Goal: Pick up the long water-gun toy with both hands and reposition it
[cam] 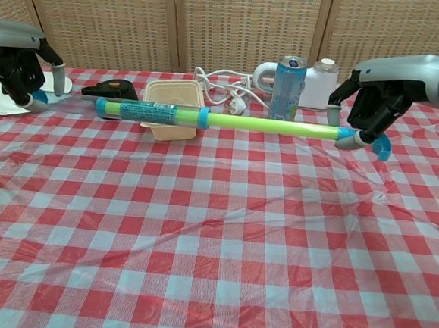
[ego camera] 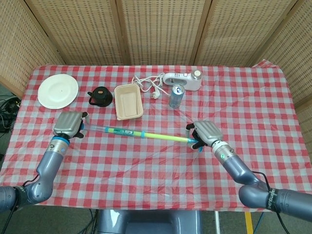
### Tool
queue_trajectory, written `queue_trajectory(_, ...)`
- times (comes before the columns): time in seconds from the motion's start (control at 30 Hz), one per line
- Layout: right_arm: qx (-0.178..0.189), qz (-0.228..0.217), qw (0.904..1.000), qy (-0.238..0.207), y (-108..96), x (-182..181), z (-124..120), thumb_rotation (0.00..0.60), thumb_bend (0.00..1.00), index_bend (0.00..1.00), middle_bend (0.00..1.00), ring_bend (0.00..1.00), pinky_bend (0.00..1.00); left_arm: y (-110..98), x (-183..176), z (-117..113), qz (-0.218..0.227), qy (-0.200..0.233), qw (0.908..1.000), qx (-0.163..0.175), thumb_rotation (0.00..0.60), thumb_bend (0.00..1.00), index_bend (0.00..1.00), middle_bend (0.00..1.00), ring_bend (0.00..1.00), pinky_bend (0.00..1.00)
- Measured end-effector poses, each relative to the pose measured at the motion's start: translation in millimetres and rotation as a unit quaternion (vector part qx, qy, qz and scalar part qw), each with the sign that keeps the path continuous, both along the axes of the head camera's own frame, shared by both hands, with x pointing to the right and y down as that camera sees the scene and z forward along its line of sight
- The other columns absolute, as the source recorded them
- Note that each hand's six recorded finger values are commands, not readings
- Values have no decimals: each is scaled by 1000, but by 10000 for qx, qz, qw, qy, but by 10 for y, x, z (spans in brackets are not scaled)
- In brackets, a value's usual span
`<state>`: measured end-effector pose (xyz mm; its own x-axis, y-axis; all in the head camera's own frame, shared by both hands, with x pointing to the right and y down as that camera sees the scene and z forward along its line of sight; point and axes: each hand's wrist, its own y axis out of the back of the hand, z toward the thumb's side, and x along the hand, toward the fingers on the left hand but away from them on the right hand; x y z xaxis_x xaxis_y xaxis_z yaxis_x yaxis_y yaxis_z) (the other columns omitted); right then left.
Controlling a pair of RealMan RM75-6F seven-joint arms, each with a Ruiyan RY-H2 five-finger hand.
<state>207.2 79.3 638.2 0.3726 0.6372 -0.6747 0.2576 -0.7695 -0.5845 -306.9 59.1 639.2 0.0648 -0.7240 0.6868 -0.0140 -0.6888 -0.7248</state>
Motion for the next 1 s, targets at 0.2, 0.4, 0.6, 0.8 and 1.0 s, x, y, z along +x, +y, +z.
queue_trajectory(0.2,-18,-72,10000,-37,31,-62,8,600,511,831,1000,993,514,35,102,9,-32,89,10000,-25,600,410,580,707,641,538)
queue_trajectory(0.4,-51,-147,9999,-69,72,-129,26,600,510,831,1000,993,514,51,169,15,-68,159,9998,-33,600,410,579,707,641,538)
queue_trajectory(0.6,-94,-233,9996,-129,114,-224,43,600,511,831,1000,993,514,55,245,15,-93,238,9997,-50,600,409,580,707,643,538)
queue_trajectory(0.8,-140,-307,9993,-145,148,-313,73,600,511,831,1000,993,514,46,332,29,-78,260,9996,-79,600,410,579,706,643,538)
queue_trajectory(1.0,-193,-341,9991,-130,173,-360,120,600,510,831,1000,993,514,36,382,27,-73,288,9995,-101,600,410,579,707,643,538)
